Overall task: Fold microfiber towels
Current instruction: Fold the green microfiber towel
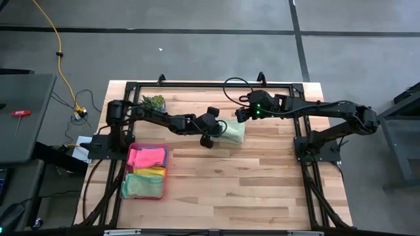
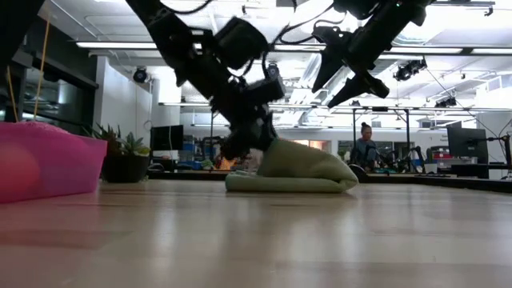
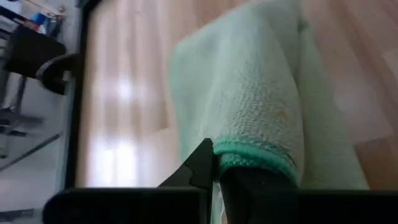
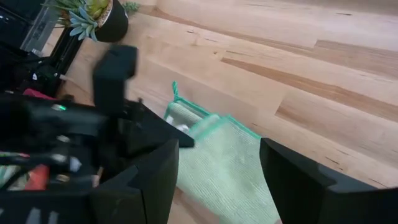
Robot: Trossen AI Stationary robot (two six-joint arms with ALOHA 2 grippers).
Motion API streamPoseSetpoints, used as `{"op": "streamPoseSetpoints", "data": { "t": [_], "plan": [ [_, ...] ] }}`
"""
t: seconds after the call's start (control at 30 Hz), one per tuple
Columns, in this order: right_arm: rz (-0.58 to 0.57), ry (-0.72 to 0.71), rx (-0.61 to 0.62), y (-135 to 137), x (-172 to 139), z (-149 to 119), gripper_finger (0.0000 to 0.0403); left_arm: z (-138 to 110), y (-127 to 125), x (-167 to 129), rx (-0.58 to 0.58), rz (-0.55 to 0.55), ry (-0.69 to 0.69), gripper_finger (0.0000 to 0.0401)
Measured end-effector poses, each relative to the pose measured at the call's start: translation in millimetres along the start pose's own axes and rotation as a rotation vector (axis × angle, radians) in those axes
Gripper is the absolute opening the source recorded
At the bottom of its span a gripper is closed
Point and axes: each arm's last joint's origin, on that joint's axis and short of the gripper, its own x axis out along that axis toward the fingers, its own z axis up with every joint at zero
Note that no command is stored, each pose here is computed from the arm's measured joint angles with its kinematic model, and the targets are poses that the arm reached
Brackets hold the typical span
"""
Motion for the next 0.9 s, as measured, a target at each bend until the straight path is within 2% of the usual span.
{"op": "streamPoseSetpoints", "data": {
  "t": [0.13, 0.27, 0.4, 0.67, 0.77, 0.9],
  "plan": [
    [0.000, -0.001, -0.010, -0.1, 0.1, 0.0, 0.0215, 8.9, 11.8, -17.9, 0.022, 0.049, -0.017, 0.0015],
    [0.002, -0.002, -0.027, 0.1, 0.1, 0.1, 0.0215, 14.9, 22.6, -38.1, 0.028, 0.076, -0.014, 0.0004],
    [0.001, -0.002, -0.038, 0.1, 0.1, 0.1, 0.0215, 14.7, 28.6, -53.0, 0.026, 0.100, 0.036, 0.0007],
    [-0.001, 0.001, -0.046, -0.2, 0.0, -0.1, 0.0215, 0.5, 20.9, -59.8, 0.020, 0.054, 0.216, 0.0002],
    [-0.003, 0.004, -0.046, -0.5, 0.1, -0.4, 0.0215, 2.3, 18.5, -61.2, -0.012, 0.090, 0.235, 0.0002],
    [0.003, 0.011, -0.046, -0.2, 0.1, -0.6, 0.0215, 3.2, 18.0, -66.3, -0.005, 0.076, 0.242, 0.0001]
  ]
}}
